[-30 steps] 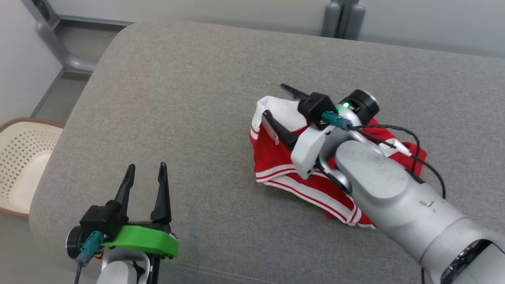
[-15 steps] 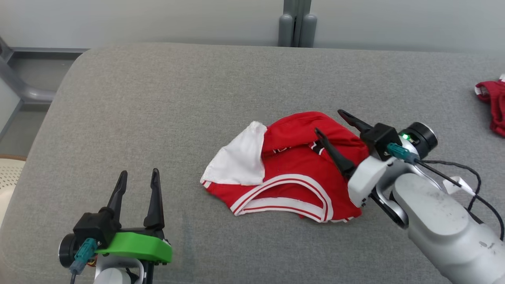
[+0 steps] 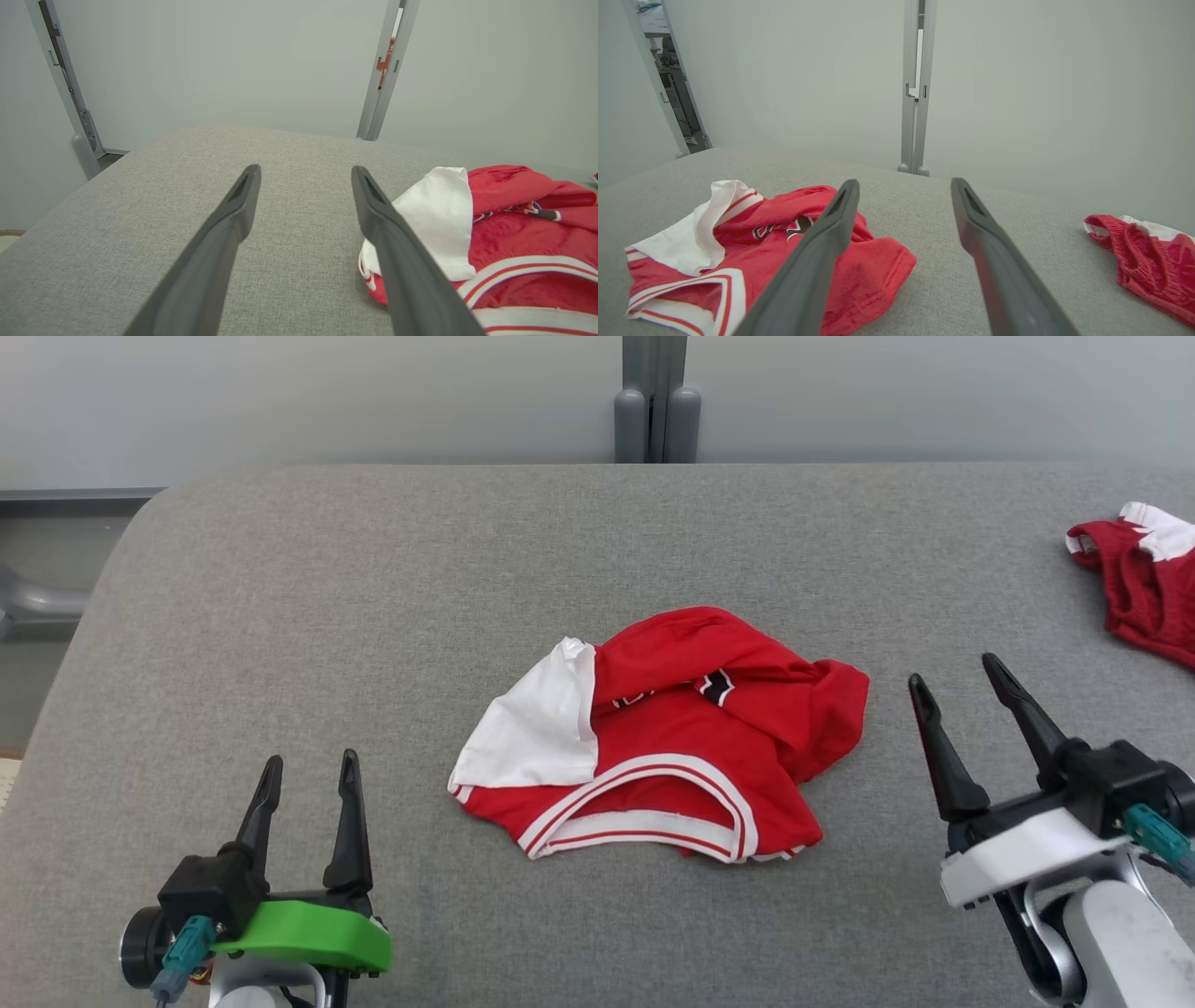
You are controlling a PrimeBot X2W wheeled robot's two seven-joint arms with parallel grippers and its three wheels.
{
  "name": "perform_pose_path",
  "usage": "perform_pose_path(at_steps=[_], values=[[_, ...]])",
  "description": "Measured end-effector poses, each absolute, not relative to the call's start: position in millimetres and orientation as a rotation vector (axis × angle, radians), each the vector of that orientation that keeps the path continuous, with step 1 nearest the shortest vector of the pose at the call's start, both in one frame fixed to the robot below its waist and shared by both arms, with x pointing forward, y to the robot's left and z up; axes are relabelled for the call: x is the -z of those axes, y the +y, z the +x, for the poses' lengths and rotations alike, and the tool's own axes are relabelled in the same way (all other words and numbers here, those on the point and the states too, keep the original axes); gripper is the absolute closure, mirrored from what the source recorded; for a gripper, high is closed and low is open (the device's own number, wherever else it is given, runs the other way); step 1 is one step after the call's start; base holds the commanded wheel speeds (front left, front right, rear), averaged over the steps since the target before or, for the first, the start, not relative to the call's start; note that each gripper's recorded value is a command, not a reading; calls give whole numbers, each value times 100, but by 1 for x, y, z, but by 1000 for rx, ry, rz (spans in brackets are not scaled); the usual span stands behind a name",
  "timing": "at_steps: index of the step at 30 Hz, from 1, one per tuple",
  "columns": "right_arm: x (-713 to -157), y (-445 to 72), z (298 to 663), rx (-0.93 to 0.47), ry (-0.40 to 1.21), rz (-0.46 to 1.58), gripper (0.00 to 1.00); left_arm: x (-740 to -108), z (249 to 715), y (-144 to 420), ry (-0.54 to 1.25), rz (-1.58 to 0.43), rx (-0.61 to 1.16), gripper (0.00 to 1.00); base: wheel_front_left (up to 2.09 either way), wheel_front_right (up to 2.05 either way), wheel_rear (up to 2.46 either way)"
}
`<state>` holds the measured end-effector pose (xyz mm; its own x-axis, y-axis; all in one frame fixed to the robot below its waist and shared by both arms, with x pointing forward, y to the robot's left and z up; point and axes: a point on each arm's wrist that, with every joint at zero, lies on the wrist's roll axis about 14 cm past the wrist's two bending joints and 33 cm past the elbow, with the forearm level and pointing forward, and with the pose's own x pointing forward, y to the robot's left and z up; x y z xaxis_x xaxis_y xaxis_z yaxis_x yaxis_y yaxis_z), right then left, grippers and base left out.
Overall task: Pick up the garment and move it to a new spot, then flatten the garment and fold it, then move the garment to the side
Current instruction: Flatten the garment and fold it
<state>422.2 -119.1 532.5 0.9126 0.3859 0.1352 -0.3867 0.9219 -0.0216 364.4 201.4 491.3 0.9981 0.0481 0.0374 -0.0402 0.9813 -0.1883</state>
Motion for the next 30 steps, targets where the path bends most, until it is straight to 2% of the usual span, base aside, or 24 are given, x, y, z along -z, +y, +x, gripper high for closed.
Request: perform_pose_path(at_steps=[7, 18, 30], values=[[-533, -145, 389, -278, -154, 46, 0, -491, 360, 199, -41, -179, -32, 0, 0, 0, 0], [-534, -143, 373, -256, -161, 57, 0, -486, 361, 185, -21, -170, 18, 0, 0, 0, 0], [-527, -133, 373, -272, -141, 75, 0, -439, 359, 101, 151, -140, 283, 0, 0, 0, 0]])
